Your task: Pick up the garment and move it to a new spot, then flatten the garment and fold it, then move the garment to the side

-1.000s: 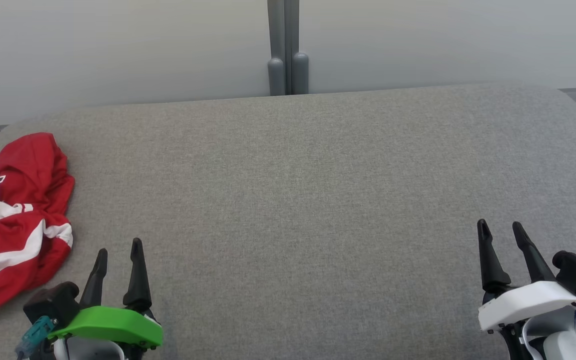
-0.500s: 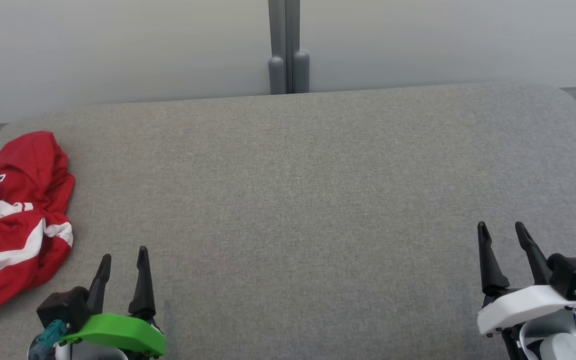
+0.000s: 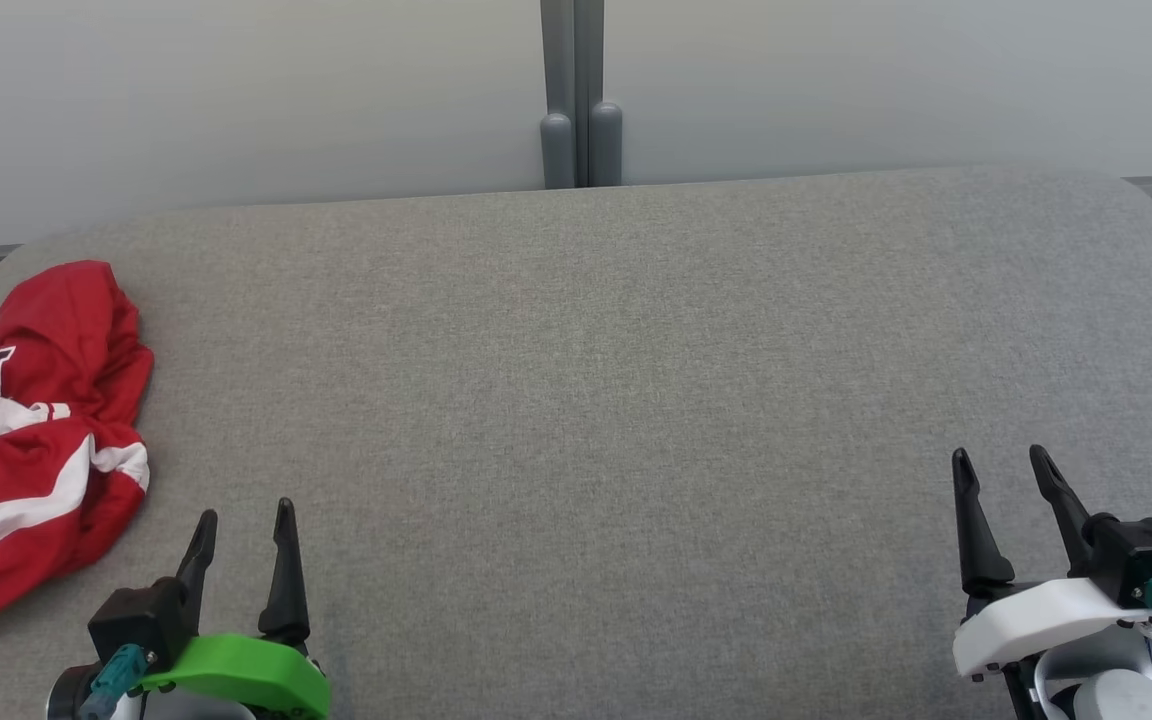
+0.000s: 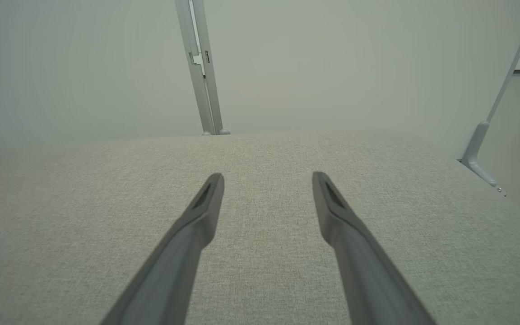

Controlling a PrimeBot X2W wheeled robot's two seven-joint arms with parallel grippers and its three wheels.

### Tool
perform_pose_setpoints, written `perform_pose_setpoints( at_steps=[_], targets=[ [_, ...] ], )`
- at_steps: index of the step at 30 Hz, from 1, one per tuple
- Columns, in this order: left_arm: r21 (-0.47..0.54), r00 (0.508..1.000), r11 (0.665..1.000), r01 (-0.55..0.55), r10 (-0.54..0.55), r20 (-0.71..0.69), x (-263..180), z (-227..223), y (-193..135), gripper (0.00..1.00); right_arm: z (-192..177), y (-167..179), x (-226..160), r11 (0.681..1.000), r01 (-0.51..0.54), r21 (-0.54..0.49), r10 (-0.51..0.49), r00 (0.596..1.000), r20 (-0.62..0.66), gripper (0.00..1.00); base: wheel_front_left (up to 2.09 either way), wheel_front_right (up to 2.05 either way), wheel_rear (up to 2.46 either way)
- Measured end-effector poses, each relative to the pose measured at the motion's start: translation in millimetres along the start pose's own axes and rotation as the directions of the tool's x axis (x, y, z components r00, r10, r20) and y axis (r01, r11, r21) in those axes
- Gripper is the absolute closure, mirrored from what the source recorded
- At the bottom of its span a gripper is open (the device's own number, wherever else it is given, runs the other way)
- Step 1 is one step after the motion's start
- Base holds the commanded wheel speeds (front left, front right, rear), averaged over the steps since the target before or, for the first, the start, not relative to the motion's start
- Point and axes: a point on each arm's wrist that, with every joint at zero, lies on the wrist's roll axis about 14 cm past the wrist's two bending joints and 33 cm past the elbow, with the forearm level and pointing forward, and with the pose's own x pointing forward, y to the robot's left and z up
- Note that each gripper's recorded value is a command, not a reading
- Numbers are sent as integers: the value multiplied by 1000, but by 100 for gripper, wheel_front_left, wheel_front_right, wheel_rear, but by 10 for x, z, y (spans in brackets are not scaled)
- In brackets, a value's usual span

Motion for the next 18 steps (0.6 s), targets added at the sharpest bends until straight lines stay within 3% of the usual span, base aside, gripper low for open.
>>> perform_pose_setpoints(
  at_steps=[18],
  targets=[
    [74,1000,997,22,-22,-6,-26,-64,-20,0,2,-40,-21,996,-3,-91,4,1000,12,0,0,0,0]
  ],
)
